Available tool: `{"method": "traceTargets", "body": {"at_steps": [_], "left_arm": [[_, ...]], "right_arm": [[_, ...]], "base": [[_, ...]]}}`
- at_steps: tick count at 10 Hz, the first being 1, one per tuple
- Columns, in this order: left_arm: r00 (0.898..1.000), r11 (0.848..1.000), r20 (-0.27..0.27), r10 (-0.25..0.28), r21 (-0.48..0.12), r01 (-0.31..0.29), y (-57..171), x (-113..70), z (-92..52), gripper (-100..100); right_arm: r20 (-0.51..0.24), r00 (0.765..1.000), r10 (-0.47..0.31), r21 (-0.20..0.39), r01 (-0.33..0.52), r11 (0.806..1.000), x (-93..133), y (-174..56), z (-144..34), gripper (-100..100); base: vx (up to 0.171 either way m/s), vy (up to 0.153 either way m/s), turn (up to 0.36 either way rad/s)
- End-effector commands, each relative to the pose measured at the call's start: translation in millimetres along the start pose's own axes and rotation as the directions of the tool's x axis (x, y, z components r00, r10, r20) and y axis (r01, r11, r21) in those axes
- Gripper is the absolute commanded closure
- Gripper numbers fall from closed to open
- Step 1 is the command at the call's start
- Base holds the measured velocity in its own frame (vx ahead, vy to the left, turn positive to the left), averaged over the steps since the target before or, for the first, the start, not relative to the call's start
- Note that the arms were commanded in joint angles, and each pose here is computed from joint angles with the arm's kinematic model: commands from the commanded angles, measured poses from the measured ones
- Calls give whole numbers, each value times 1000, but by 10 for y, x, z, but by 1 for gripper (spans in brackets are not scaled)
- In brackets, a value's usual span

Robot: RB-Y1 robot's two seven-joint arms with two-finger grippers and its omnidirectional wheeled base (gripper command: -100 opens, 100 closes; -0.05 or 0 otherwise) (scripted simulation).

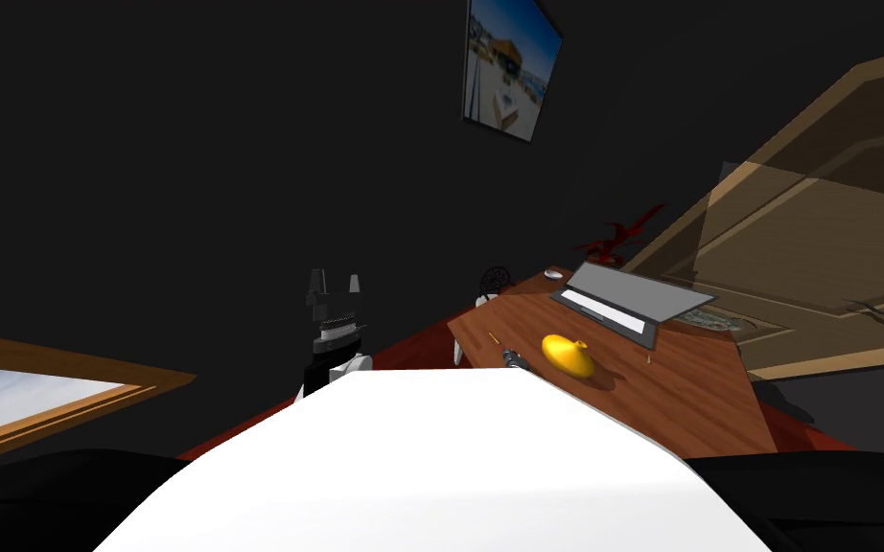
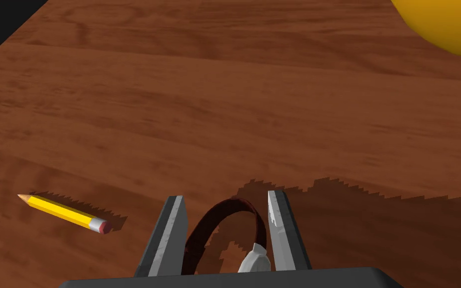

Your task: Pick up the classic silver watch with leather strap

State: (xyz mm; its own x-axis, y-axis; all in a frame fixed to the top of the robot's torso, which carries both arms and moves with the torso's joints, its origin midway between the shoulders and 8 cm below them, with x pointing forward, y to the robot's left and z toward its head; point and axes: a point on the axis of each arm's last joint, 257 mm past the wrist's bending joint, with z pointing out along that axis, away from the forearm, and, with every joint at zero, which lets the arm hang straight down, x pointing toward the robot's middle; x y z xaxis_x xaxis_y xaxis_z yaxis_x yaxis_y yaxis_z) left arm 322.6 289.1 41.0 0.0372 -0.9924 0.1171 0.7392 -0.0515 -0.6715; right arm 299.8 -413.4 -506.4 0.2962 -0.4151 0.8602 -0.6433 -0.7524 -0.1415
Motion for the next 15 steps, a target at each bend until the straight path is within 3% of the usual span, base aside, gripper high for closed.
{"method": "traceTargets", "body": {"at_steps": [1, 2, 8, 10, 11, 13, 14, 15], "left_arm": [[1000, 1000, 0, 0, 0, 0, 0, 0, 0, 0], [1000, 1000, 0, 0, 0, 0, 0, 0, 0, 0], [1000, 1000, 0, 0, 0, 0, 0, 0, 0, 0], [1000, 1000, 0, 0, 0, 0, 0, 0, 0, 0], [1000, 1000, 0, 0, 0, 0, 0, 0, 0, 0], [1000, 1000, 0, 0, 0, 0, 0, 0, 0, 0], [1000, 1000, 0, 0, 0, 0, 0, 0, 0, 0], [1000, 1000, 0, 0, 0, 0, 0, 0, 0, 0]], "right_arm": [[0, 1000, 0, 0, 0, 1000, 0, 0, 0, 0], [-6, 1000, -11, 21, 11, 1000, 106, -23, 162, 100], [0, 1000, -27, 40, 27, 999, 275, 2, 486, 100], [-7, 1000, -28, 51, 28, 998, 469, 0, 692, 100], [2, 1000, -31, 46, 31, 998, 431, 24, 694, 100], [-6, 1000, -27, 55, 27, 998, 656, 20, 892, 100], [4, 1000, -30, 48, 30, 998, 608, 55, 891, 100], [5, 1000, -28, 46, 28, 999, 704, 73, 986, 100]], "base": [[0, 0, 0], [-55, 80, -57], [-56, 87, -36], [-53, 82, -50], [-58, 77, -21], [-63, 88, -44], [-50, 75, -23], [-50, 70, -37]]}}
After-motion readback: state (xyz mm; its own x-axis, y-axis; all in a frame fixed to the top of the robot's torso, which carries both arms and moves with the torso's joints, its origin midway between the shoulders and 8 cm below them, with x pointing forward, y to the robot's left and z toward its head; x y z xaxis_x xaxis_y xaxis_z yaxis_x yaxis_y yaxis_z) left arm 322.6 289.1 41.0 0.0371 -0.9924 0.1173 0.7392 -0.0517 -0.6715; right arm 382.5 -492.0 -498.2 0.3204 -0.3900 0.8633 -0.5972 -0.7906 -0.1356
